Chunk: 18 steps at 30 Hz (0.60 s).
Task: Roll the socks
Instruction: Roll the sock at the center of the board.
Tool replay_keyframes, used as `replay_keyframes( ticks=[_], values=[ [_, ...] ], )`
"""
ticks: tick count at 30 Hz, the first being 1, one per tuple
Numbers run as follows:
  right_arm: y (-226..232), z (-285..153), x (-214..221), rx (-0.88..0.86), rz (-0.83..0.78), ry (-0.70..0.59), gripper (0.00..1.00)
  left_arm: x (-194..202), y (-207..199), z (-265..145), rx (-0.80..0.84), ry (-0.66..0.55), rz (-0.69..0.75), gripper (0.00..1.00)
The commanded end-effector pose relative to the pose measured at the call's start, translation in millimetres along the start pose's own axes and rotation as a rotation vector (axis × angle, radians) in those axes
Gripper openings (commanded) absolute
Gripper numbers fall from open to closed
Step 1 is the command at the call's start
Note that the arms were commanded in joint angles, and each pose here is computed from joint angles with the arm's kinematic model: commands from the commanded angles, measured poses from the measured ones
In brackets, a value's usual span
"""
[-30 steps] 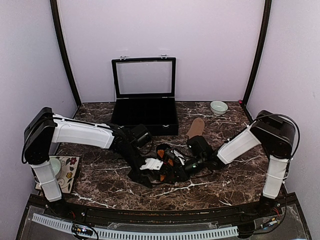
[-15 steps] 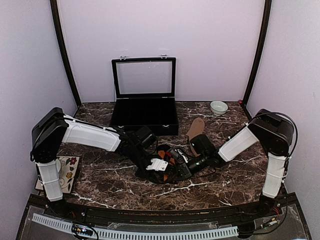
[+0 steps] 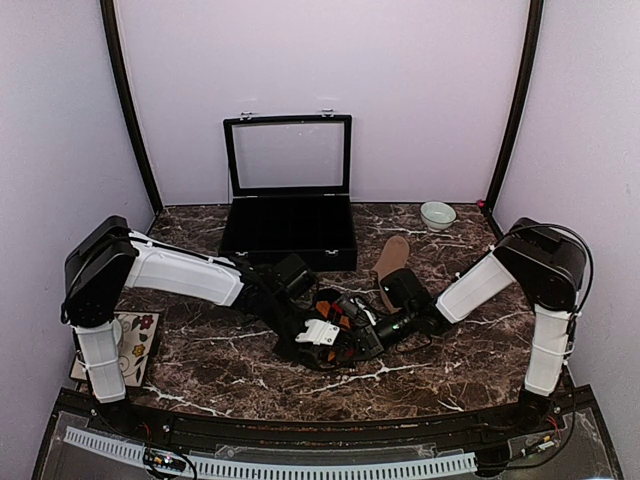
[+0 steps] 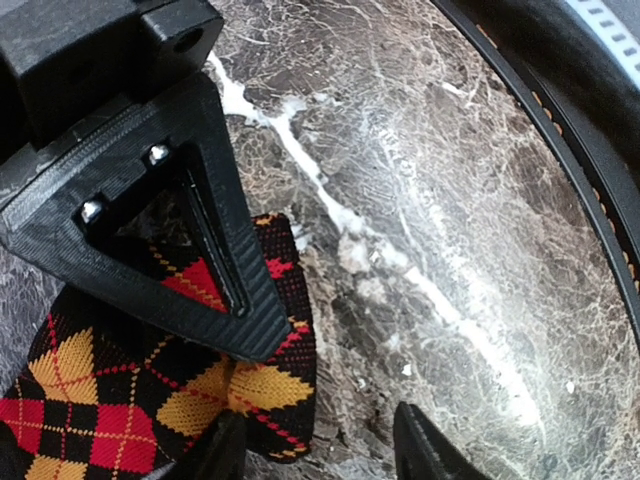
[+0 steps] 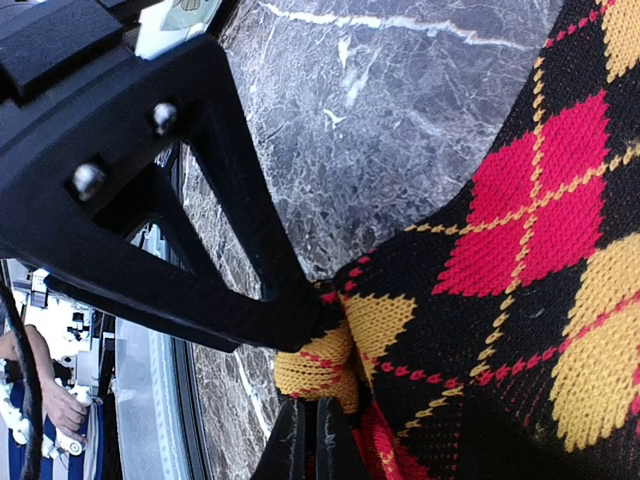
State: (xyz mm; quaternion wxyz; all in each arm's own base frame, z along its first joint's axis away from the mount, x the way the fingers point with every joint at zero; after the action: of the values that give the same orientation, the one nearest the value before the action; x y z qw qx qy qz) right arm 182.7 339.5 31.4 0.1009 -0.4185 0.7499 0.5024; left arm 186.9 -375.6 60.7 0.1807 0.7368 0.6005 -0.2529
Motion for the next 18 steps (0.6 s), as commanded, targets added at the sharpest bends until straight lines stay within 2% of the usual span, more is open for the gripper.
replay_keyframes(
  ticks=[1,9,18],
  values=[
    [-33.4,0.0,82.3,0.165,0.255,0.218,0.03,-18.1,-3.7,-21.0,-0.032,-0.037,0.026,0.57],
    [-34.0,1.3,81.9,0.159,0.256,0.217,0.02,-21.3,-9.6,-26.3,-0.013,-0.048,0.002,0.57],
    [-34.7,1.5,81.3,0.162,0.259,0.214,0.02,-12.1,-4.1,-0.9,0.011,-0.005,-0.002,0.43]
  ],
)
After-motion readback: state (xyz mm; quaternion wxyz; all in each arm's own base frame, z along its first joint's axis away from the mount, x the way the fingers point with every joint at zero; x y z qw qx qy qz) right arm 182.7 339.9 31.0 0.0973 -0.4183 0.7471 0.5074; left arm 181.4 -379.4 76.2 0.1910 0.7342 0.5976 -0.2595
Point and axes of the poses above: each gripper's point midway between its finger pads, its own z axis out along the fingers, its own y axis along the line the jaws close on, x = y × z, the point moved 3 cm from there along -z, back along the fingers, and after that the axes turned 14 degrees about -z, right-handed, at the moved point
